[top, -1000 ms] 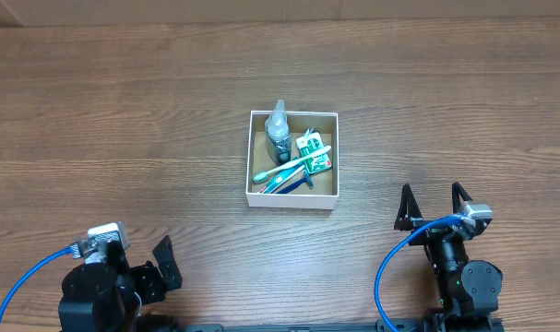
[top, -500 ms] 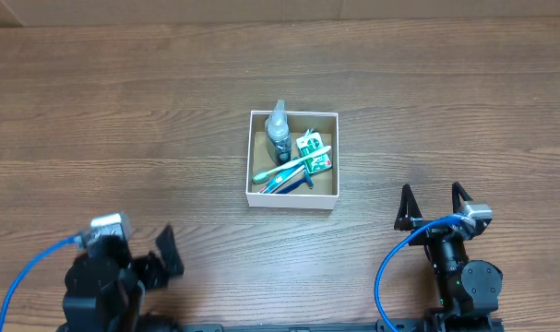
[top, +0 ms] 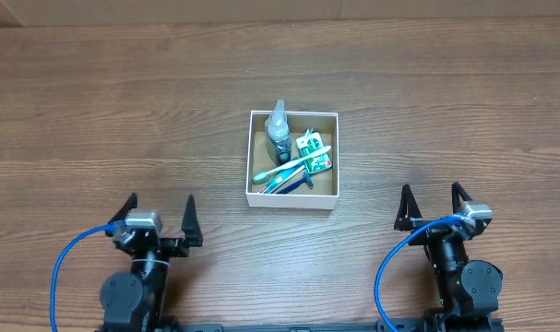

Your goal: Pack container

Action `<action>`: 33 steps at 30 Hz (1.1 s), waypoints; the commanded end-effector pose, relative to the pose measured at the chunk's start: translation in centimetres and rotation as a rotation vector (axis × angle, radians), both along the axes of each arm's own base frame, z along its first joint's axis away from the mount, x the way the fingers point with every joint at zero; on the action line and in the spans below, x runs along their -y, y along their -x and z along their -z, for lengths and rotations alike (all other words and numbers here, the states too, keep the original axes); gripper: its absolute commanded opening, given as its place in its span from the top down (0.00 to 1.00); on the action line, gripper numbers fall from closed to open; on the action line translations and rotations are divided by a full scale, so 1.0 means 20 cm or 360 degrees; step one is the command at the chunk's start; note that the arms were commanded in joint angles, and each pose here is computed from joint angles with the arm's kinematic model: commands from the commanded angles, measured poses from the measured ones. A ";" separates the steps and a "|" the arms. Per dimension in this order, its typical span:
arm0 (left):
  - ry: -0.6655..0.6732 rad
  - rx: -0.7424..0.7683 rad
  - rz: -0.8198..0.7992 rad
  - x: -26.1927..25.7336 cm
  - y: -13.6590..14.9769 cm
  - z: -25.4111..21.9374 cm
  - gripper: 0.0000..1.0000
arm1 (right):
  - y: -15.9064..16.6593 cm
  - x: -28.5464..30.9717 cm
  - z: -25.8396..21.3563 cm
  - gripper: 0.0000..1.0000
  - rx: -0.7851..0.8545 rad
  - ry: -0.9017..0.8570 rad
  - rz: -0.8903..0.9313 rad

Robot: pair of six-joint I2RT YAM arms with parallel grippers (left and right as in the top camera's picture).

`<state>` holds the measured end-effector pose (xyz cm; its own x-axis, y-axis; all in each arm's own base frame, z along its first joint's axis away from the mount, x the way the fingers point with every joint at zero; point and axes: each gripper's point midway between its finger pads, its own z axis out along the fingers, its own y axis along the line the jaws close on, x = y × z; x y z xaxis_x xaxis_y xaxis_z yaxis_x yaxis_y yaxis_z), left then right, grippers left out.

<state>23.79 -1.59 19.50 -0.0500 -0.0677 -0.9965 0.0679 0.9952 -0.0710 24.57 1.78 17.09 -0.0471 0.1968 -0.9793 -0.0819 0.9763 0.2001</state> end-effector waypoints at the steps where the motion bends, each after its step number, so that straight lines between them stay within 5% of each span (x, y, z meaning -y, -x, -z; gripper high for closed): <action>1: -0.0146 0.0187 0.0061 0.03 -0.02 -0.02 0.00 | 0.00 0.01 0.00 0.00 0.0012 0.0006 0.0007; 6: -0.0257 0.0249 0.0078 0.05 -0.03 -0.02 0.00 | 0.00 0.01 0.00 0.00 0.0012 0.0006 0.0007; 12: -0.0210 -0.0025 0.0097 0.05 -0.03 0.19 0.00 | 0.00 0.01 0.00 0.00 0.0012 0.0006 0.0007; 33: -0.0191 -0.0023 0.0095 0.05 -0.03 0.19 0.00 | 0.00 0.01 0.00 0.00 0.0012 0.0006 0.0008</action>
